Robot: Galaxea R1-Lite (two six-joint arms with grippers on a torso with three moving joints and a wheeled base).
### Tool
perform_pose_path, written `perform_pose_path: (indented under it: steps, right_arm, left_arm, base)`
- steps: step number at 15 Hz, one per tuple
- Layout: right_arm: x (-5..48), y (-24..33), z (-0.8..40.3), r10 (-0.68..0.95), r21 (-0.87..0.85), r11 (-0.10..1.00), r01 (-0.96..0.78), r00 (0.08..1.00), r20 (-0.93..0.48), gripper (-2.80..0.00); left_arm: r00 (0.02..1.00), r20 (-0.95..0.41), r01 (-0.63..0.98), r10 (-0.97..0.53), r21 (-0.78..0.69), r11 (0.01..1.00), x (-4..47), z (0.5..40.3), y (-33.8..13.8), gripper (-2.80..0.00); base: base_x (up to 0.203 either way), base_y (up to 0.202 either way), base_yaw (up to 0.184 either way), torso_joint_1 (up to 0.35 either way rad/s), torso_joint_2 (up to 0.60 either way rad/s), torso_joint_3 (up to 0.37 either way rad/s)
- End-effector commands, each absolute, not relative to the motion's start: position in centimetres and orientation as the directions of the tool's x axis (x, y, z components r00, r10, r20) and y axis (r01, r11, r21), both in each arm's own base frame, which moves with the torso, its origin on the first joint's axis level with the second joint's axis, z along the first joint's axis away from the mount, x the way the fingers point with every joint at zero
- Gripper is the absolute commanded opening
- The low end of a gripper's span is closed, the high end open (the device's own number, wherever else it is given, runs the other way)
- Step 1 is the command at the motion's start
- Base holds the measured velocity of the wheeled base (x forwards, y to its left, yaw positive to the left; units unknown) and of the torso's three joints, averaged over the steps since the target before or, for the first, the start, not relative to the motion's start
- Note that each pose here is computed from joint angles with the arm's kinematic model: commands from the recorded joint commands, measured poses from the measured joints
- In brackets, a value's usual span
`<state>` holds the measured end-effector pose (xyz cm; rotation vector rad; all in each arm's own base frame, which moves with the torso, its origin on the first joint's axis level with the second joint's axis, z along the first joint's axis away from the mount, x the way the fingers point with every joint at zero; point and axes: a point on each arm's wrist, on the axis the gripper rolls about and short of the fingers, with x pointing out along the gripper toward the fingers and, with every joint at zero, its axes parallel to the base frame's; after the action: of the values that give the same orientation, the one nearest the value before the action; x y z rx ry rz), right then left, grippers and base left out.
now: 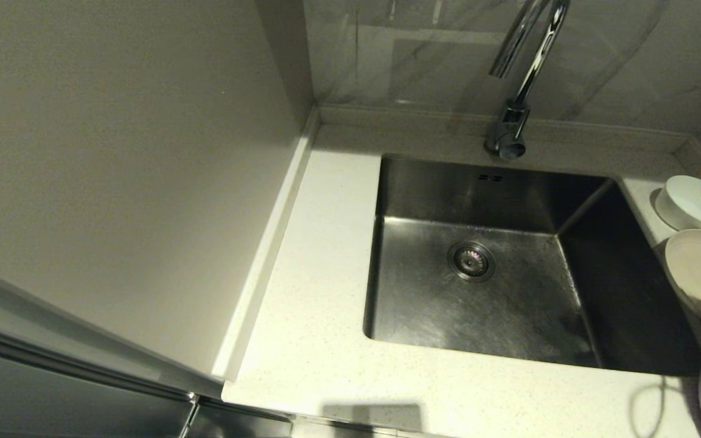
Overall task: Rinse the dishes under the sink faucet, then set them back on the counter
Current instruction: Put a plate into the sink
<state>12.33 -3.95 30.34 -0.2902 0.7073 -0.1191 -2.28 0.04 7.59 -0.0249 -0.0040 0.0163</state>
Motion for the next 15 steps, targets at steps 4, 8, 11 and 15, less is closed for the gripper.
perform_pose_path:
  steps: [4,8,11,15]
  right_arm:
    - [14.8,-5.0,28.6,-0.188,-0.263,0.965,-0.013,0.666,-0.722,0.00]
    - [14.8,-5.1,26.1,-0.176,-0.239,0.971,-0.031,0.585,-0.792,0.00]
    - [15.6,-5.3,24.1,-0.193,-0.254,0.967,-0.026,0.577,-0.793,0.00]
    - [21.0,-7.2,21.7,-0.260,-0.348,0.937,0.011,0.688,-0.677,0.00]
  left_arm:
    - [1.000,0.008,-0.015,0.015,-0.026,1.000,-2.3,7.6,0.0,-2.80]
    - [1.000,0.008,-0.017,0.017,-0.025,1.000,-2.3,7.6,0.0,-2.80]
    - [1.000,0.008,-0.017,0.017,-0.025,1.000,-2.3,7.6,0.0,-2.80]
    - [1.000,0.008,-0.015,0.015,-0.026,1.000,-2.3,7.6,0.0,-2.80]
  base:
    - [0.000,0.000,0.000,0.000,0.00,0.000]
    - [0.000,0.000,0.000,0.000,0.00,0.000]
    - [0.000,0.000,0.000,0.000,0.00,0.000]
    - [0.000,0.000,0.000,0.000,0.00,0.000]
